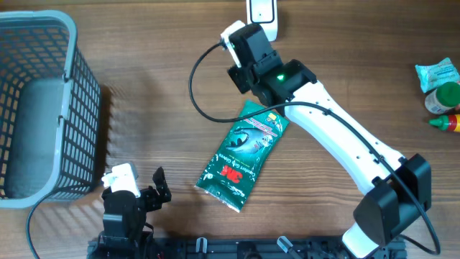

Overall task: Scan the item barcode
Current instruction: 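Hold the Nescafe stick up at the white scanner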

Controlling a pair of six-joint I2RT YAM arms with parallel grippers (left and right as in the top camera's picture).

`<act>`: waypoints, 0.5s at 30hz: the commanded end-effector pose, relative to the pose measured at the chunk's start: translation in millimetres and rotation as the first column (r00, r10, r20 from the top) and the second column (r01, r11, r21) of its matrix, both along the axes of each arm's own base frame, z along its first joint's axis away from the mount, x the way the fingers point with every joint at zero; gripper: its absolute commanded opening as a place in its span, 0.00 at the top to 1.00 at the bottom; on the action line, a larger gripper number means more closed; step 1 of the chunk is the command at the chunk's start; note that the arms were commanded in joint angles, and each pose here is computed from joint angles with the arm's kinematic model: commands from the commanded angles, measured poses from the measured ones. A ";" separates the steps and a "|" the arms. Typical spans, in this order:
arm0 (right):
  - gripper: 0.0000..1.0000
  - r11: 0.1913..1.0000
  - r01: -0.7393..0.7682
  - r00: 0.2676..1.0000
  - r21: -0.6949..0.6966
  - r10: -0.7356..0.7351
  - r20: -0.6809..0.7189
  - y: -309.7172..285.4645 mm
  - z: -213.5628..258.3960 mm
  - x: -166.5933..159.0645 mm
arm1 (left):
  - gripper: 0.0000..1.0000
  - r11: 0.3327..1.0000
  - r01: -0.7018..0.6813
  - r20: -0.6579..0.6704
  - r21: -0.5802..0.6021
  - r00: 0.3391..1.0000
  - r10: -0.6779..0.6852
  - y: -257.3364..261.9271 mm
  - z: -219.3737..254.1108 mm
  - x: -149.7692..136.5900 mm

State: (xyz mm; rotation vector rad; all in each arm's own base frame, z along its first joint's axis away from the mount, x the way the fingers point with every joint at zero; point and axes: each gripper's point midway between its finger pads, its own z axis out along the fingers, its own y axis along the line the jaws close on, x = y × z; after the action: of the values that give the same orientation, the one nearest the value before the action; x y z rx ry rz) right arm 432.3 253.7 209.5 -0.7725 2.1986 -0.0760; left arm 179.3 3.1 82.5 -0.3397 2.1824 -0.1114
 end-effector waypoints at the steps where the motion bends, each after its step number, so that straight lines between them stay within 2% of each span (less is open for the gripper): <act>1: 0.96 0.977 -0.146 0.979 -0.154 0.166 0.123 4.3 12.2 20.4 | 0.00 1.000 0.017 0.007 0.007 1.000 -0.017 -1.9 0.6 0.6; 4: 0.96 0.958 -0.153 0.949 -0.242 0.211 0.235 -1.7 11.0 61.7 | 0.00 1.000 0.017 0.007 0.007 1.000 -0.017 -1.9 0.6 0.6; 9: 0.96 0.958 -0.065 0.896 -0.280 0.180 0.407 -28.7 -3.4 138.1 | 0.00 1.000 0.017 0.007 0.007 1.000 -0.017 -1.9 0.6 0.6; 12: 0.96 0.940 -0.069 0.846 -0.334 0.232 0.479 -28.5 -13.5 169.0 | 0.00 1.000 0.017 0.007 0.007 1.000 -0.017 -1.9 0.6 0.6; 15: 0.96 0.949 -0.091 0.796 -0.302 0.251 0.551 -21.3 -23.5 186.6 | 0.00 1.000 0.017 0.007 0.007 1.000 -0.017 -1.9 0.6 0.6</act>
State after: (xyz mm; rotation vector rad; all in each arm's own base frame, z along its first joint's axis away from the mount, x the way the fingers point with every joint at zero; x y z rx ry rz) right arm 605.9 212.8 182.0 -0.8896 1.6547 -0.4851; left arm 179.3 3.1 82.4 -0.3397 2.1828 -0.1113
